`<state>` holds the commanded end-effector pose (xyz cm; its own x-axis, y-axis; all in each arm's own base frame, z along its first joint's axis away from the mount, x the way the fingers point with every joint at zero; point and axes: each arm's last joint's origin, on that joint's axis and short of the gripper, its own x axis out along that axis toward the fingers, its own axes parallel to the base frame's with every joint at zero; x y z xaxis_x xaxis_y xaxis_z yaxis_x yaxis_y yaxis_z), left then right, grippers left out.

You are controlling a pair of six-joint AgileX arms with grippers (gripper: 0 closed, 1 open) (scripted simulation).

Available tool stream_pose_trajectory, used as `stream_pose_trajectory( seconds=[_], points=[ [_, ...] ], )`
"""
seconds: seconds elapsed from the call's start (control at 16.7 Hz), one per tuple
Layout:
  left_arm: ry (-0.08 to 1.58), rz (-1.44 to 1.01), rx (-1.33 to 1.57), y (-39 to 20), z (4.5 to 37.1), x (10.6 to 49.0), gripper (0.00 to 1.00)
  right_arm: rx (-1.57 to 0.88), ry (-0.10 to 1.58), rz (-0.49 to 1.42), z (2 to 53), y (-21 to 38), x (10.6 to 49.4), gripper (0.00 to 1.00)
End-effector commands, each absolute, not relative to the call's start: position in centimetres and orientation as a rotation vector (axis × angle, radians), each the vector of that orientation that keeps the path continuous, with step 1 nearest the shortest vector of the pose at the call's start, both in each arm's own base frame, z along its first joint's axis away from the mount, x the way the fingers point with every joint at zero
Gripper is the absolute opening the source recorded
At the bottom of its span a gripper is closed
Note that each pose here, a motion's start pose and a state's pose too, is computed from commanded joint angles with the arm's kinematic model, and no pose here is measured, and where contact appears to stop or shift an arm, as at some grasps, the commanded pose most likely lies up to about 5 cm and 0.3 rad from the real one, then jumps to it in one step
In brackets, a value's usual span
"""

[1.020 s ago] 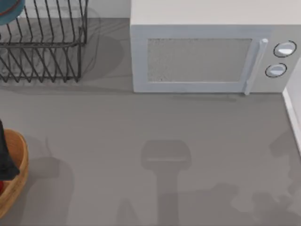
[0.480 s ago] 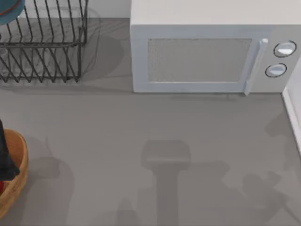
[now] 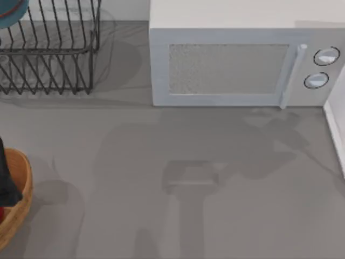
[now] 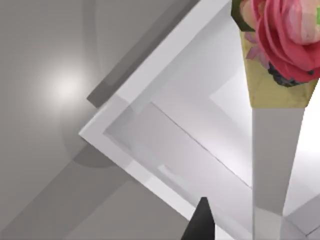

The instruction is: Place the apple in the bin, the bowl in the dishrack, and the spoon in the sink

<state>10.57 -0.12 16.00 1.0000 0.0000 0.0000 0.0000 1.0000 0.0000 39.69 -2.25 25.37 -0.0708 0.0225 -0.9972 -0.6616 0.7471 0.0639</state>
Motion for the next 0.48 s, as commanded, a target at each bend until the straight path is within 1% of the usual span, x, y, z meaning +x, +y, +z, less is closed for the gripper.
stream_pose_trajectory(
  seconds=[0.24,0.48],
  points=[
    [0.0,0.0,0.0,-0.1,16.0,10.6,1.0,-0.54,1.519,0.591,24.3,-4.1,45.7,0.0],
    [0.0,0.0,0.0,-0.1,16.0,10.6,1.0,-0.54,1.49,0.569,22.1,-5.7,48.7,0.0]
  ],
)
